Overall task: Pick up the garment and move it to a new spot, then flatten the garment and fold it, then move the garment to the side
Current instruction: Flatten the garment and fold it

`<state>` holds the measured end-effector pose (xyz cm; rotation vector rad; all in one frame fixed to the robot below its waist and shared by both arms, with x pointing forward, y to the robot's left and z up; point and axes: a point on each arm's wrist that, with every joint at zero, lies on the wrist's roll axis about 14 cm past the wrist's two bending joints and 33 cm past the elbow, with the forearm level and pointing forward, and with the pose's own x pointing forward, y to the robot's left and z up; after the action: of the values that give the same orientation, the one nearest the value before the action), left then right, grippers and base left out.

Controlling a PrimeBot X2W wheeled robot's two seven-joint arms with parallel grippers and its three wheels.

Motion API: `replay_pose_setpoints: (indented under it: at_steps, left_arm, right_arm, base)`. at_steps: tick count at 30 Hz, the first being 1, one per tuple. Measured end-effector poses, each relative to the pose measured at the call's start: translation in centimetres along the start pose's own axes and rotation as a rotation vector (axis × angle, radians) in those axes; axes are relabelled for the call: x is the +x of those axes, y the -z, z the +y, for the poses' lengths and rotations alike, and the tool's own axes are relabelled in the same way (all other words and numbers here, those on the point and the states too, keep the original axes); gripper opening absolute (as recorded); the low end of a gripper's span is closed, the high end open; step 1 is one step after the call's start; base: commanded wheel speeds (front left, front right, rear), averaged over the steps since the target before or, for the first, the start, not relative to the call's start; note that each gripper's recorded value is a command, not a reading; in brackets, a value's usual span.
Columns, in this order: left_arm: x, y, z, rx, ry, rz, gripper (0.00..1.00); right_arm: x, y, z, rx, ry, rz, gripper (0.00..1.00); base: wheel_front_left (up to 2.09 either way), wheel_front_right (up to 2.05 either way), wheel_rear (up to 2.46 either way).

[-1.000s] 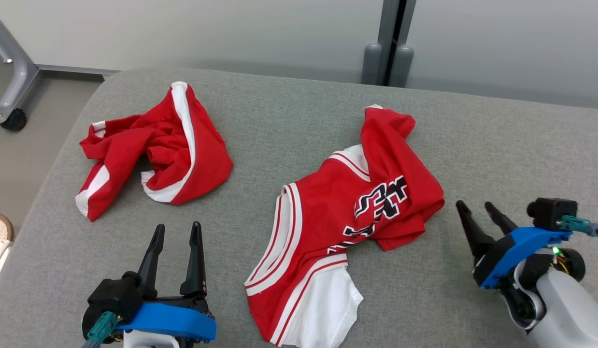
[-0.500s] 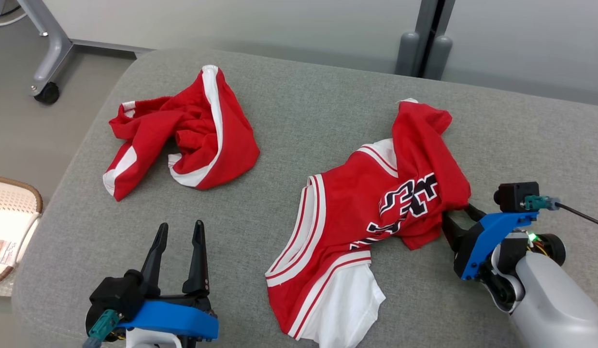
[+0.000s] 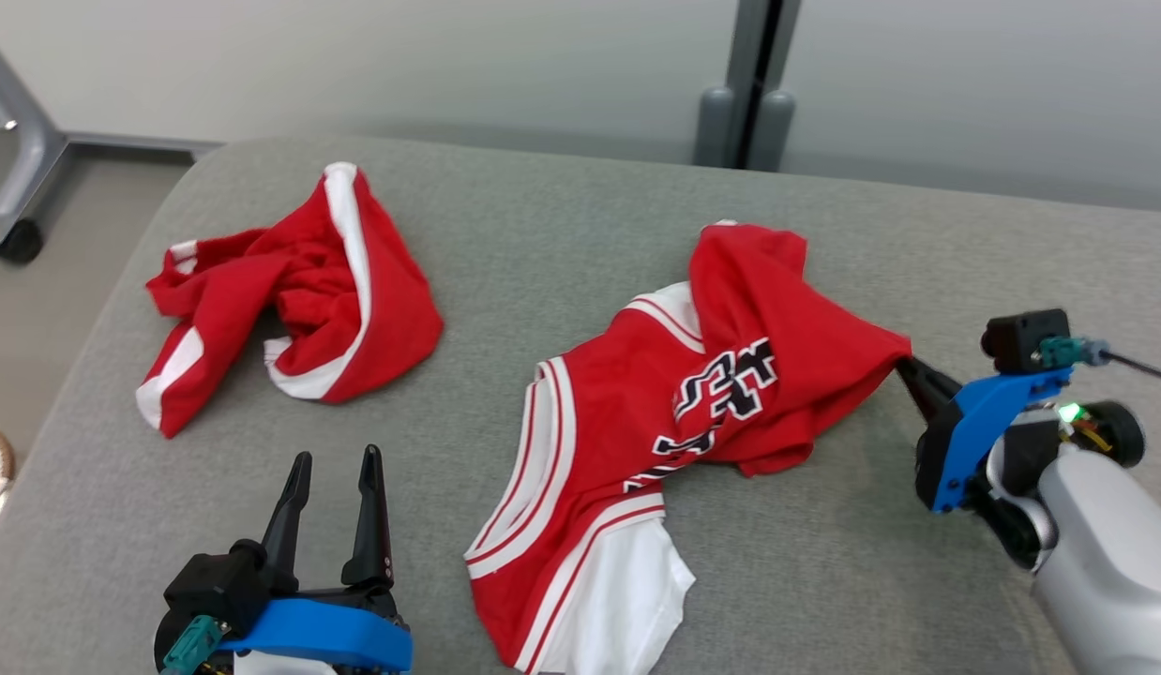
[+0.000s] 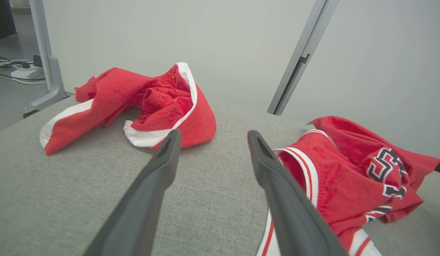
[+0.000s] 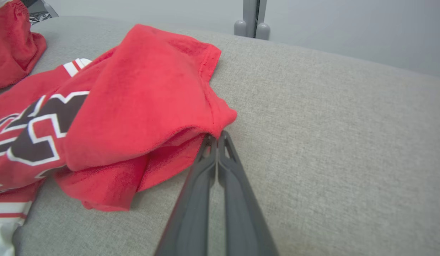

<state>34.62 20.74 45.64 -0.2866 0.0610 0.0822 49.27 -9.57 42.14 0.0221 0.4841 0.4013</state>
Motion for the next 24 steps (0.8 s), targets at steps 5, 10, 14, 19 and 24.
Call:
replay_pose_setpoints:
  at_steps: [5,10,14,19,24]
  left_arm:
    - [0.6,0.1,-2.0,-0.006,0.063,-0.001,1.00]
    - [0.6,0.1,-3.0,-0.010,0.096,-0.001,1.00]
    - [0.6,0.3,-3.3,-0.011,0.103,0.006,1.00]
    - [1.3,0.3,-2.7,-0.015,0.084,0.006,1.00]
    - [2.1,0.6,-1.9,-0.035,0.054,0.021,1.00]
  right_arm:
    - [-3.1,-2.7,-2.2,-0.068,0.029,-0.019,0.00]
    - [-6.8,-5.6,-4.0,-0.120,0.066,-0.044,0.00]
    - [-7.8,-7.8,-4.2,-0.148,0.074,-0.055,0.00]
    - [-5.5,-11.5,-3.6,-0.160,0.053,-0.060,0.00]
    - [0.0,-12.0,-3.3,-0.161,0.030,0.019,0.00]
  base:
    - [0.00,0.00,0.00]
    - [0.00,0.00,0.00]
    - [0.00,0.00,0.00]
    - [0.00,0.00,0.00]
    - [0.00,0.00,0.00]
